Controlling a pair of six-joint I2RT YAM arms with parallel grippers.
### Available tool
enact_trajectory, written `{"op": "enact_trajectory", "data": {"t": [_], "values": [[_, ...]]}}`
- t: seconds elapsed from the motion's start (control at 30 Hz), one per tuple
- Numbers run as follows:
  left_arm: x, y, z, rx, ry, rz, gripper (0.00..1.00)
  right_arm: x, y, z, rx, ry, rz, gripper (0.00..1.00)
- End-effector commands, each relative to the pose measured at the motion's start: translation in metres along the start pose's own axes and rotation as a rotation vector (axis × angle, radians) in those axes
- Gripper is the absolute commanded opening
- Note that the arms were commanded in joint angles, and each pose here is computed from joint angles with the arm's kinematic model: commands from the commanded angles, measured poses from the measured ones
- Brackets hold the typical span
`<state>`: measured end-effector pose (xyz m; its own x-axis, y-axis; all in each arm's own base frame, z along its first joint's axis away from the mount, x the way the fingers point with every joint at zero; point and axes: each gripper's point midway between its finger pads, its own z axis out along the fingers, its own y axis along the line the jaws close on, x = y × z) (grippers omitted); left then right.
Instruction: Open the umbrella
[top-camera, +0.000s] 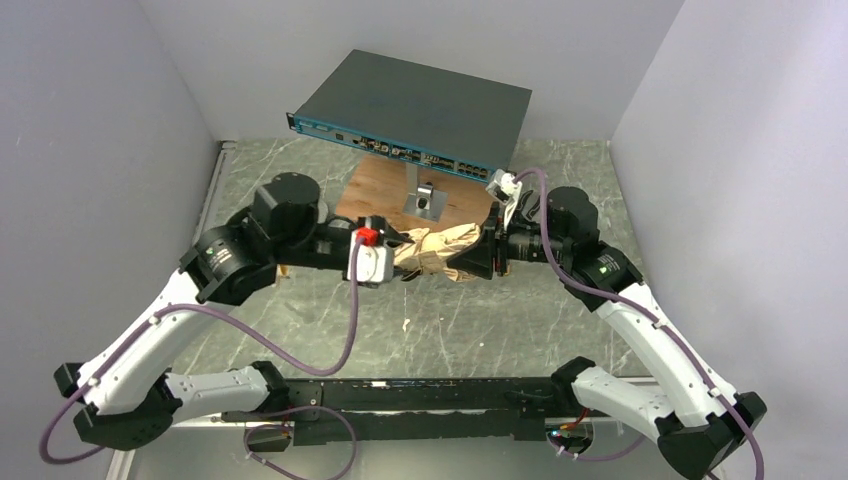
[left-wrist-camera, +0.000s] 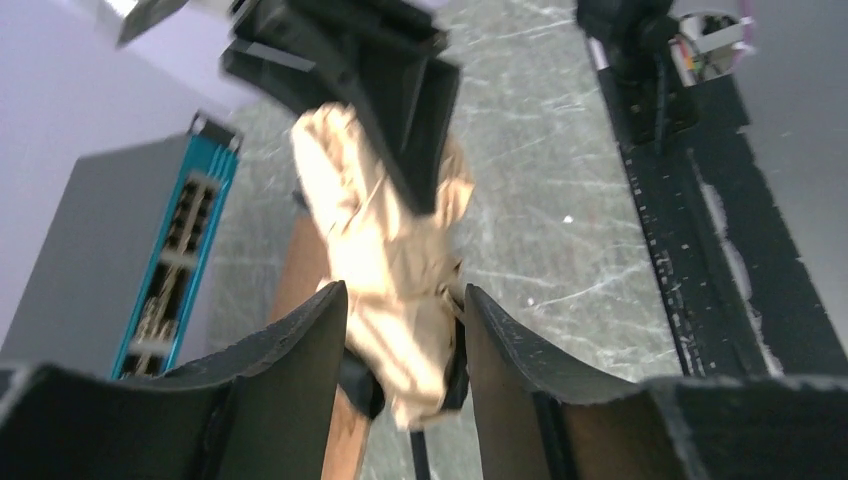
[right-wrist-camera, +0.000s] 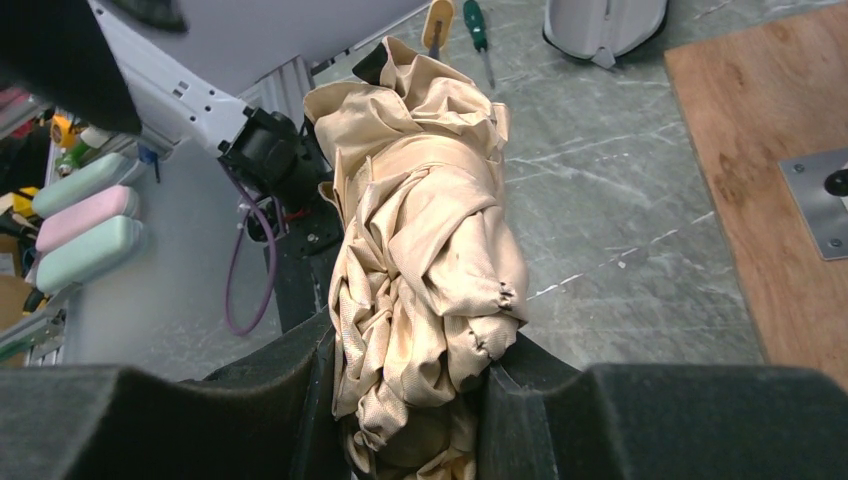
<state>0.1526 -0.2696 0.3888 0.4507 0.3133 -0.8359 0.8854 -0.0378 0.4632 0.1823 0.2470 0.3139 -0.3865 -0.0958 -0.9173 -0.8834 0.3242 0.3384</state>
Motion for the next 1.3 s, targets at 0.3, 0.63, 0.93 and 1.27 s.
{"op": "enact_trajectory", "data": {"t": [0.3,0.63,0.93,1.27], "values": [[0.012,0.005,0.054,-0.039,0.153,0.107,0.5,-0.032,0.025,-0.002,-0.067,-0.093,-0.152,0.0],[0.047,-0.028,0.061,0.033,0.246,0.105,0.26,-0.034,0.023,0.0,-0.061,-0.111,-0.13,0.0],[0.068,-0.031,0.049,-0.006,0.312,0.105,0.41,-0.028,0.025,-0.003,-0.065,-0.098,-0.149,0.0],[0.061,-0.025,0.053,-0.017,0.288,0.103,0.01,-0.033,0.026,-0.001,-0.076,-0.11,-0.144,0.0]]}}
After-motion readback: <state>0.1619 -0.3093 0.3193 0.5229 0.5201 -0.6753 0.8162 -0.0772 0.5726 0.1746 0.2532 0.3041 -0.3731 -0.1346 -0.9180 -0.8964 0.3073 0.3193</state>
